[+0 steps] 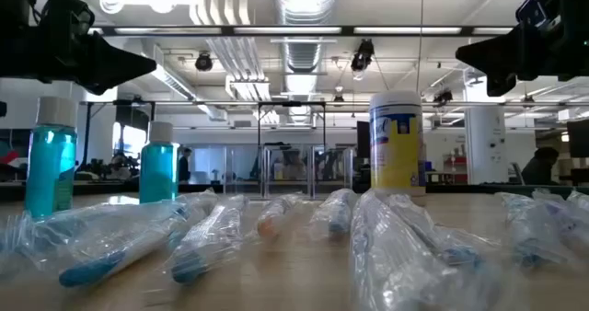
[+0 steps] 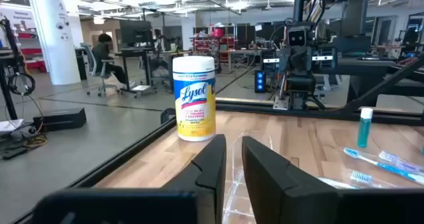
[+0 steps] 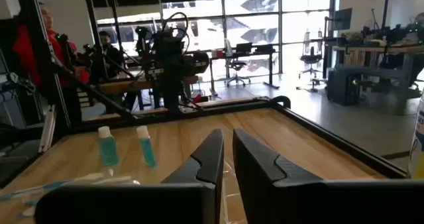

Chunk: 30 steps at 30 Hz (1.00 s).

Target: Pick & Place toothbrushing station

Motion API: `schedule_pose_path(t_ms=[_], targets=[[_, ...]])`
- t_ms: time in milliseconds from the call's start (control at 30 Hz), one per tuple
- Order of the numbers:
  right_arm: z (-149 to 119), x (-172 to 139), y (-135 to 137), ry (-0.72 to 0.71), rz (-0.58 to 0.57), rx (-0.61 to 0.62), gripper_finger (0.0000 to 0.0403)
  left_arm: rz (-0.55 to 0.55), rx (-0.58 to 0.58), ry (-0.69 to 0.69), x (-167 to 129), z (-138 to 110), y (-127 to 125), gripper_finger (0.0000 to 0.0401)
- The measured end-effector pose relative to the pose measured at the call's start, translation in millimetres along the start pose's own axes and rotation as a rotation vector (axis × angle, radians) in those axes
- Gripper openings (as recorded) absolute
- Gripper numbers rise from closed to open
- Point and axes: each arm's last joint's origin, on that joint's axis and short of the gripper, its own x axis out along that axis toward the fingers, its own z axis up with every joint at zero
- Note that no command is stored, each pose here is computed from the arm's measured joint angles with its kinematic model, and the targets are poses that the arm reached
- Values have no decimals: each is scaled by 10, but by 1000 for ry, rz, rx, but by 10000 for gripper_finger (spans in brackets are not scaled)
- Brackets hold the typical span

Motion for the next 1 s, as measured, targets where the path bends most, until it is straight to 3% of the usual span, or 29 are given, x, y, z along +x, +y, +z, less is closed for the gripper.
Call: schedule_pose_path(t_ms=[500, 1000], targets=[[0, 0, 0, 0, 1, -1, 34, -1, -29, 0, 0, 0, 0, 55], [0, 0, 0, 0, 1, -6, 34, -5, -132, 1, 0, 0, -1, 55]])
